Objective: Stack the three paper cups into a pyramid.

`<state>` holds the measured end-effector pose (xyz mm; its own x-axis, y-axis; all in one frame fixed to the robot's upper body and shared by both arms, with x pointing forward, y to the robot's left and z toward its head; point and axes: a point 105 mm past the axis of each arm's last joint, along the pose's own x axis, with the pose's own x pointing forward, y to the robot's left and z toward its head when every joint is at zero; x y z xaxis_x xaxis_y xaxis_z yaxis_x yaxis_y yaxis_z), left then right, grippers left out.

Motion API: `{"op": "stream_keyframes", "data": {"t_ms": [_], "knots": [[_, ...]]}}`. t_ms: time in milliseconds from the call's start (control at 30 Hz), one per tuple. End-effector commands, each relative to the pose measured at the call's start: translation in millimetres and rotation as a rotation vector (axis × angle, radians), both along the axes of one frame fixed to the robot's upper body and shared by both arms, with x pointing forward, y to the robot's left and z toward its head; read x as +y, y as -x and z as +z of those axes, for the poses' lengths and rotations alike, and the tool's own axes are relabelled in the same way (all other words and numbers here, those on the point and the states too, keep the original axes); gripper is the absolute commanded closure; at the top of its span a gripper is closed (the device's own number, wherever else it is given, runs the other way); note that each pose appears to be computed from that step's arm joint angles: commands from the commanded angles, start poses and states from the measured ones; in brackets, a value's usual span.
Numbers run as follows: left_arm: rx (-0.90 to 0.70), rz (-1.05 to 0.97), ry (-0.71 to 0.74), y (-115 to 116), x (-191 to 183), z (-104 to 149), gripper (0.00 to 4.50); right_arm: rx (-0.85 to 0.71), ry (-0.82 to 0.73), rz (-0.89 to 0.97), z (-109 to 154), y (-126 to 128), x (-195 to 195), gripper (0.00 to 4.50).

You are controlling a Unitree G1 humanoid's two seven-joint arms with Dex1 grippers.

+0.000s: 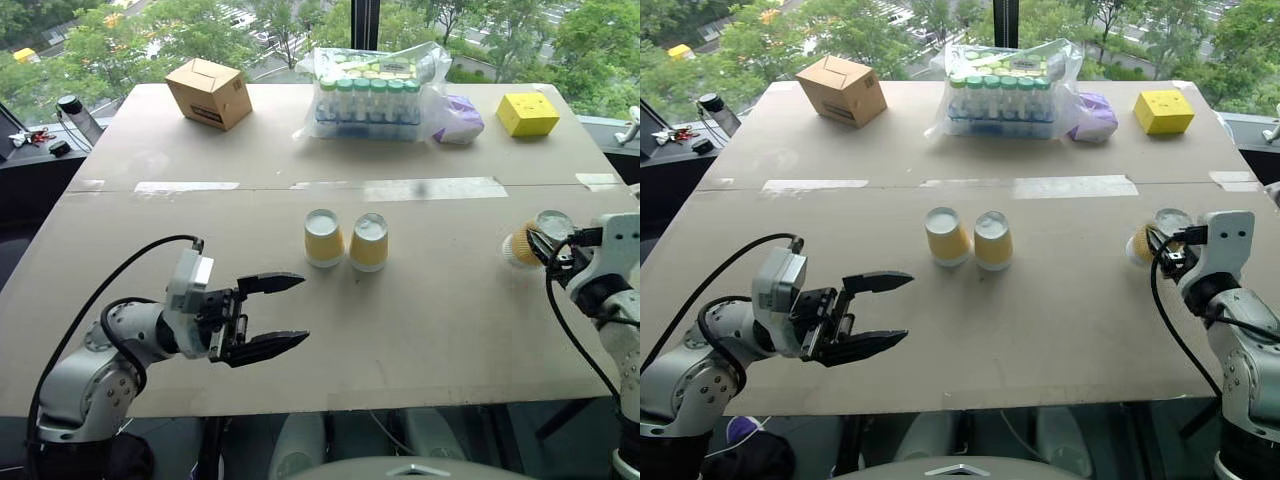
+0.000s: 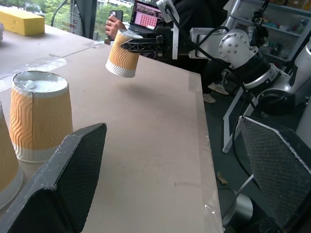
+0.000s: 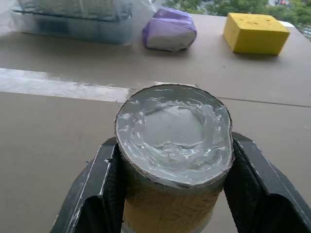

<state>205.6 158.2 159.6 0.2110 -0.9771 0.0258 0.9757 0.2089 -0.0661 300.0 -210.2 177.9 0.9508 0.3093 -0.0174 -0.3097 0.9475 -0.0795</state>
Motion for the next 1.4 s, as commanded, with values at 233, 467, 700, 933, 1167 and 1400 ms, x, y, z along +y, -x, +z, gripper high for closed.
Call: {"op": "stream_keyframes", "data": {"t_ms": [233,467,700,933,1167,1400], "knots": [[-0.055,0.159,0.001,10.0,23.6,6.2,0.00,-0.101,0.087,0.707,71.7,0.8,138.5,2.51],[-0.085,0.397,0.074,19.1,61.5,11.6,0.00,-0.087,0.145,0.926,90.1,6.7,188.7,2.51],[-0.104,0.482,0.089,27.0,70.3,13.9,0.00,-0.070,0.180,0.927,87.2,-7.1,203.0,2.51],[-0.093,0.509,0.081,32.6,75.5,5.2,0.00,-0.052,0.201,0.888,76.9,-22.2,205.0,2.51],[-0.088,0.514,0.078,34.7,79.6,0.4,0.00,-0.030,0.213,0.894,69.5,-26.6,206.9,2.51],[-0.081,0.519,0.072,37.3,81.5,-4.8,0.00,0.004,0.273,0.902,52.5,-27.8,203.1,2.51]]}}
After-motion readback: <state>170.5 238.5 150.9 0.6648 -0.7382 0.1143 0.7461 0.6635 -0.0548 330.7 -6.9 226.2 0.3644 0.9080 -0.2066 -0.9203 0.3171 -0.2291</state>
